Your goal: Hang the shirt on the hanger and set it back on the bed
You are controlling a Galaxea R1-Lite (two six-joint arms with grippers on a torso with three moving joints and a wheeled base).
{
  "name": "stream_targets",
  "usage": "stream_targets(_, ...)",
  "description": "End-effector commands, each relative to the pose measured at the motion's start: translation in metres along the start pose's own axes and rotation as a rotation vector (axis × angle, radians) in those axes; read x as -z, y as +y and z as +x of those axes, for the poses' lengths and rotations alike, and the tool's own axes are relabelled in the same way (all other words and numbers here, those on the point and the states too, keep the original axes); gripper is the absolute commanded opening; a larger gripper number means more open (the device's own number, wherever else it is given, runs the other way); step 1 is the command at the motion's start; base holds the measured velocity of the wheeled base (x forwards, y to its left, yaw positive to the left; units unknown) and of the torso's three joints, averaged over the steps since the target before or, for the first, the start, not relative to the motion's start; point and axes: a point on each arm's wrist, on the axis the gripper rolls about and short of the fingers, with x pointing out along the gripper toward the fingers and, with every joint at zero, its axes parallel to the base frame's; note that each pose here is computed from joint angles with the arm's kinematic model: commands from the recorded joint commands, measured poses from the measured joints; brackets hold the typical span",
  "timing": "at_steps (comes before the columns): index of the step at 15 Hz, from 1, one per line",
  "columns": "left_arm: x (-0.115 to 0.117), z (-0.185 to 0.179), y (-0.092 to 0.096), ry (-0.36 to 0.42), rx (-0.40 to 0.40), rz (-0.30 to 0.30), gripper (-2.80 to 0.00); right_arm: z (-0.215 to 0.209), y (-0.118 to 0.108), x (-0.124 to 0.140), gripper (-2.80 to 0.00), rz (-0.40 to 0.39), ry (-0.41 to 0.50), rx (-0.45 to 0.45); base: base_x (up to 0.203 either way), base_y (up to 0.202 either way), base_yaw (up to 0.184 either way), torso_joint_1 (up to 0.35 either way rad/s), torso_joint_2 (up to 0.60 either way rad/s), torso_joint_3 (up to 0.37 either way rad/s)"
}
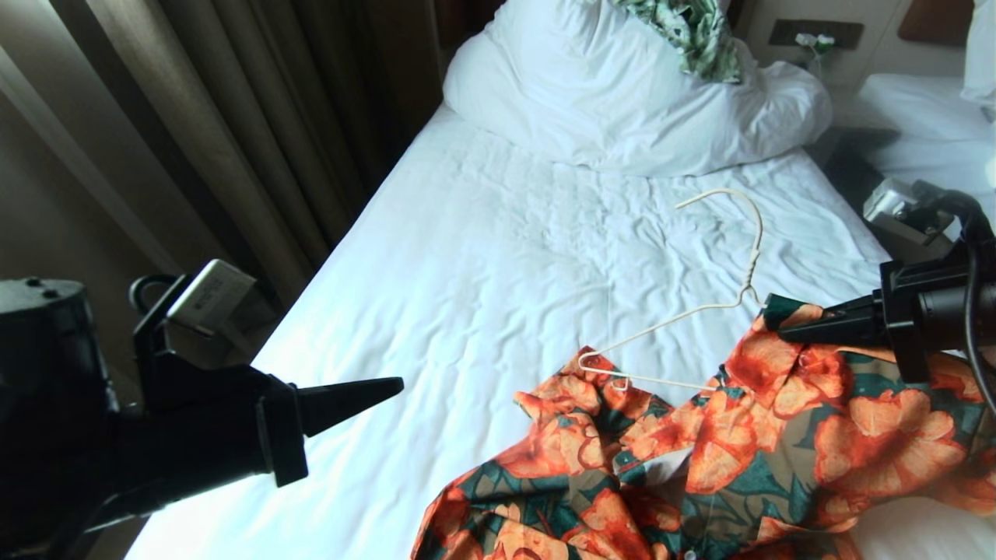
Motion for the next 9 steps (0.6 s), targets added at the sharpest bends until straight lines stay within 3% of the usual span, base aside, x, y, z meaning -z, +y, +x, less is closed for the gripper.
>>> stream_targets(1,0.006,0.023,0.007,0.073,-0.004,-0.023,-2.8,0.001,-0.008,0.009,-2.8,0.021,0.021,0.011,0.0,0.0,0.0,0.0,0.0,0.0)
stream_targets(5,0.007,0.051,-0.003,0.122,0.022,-0.009,-2.8,0.007,-0.01,0.031,-2.8,0.046,0.053,0.026,0.0,0.0,0.0,0.0,0.0,0.0)
stream_targets(9,0.027,0.087,-0.022,0.219,0.018,0.02,-2.8,0.006,0.009,0.057,-2.8,0.043,0.064,0.056,0.0,0.0,0.0,0.0,0.0,0.0)
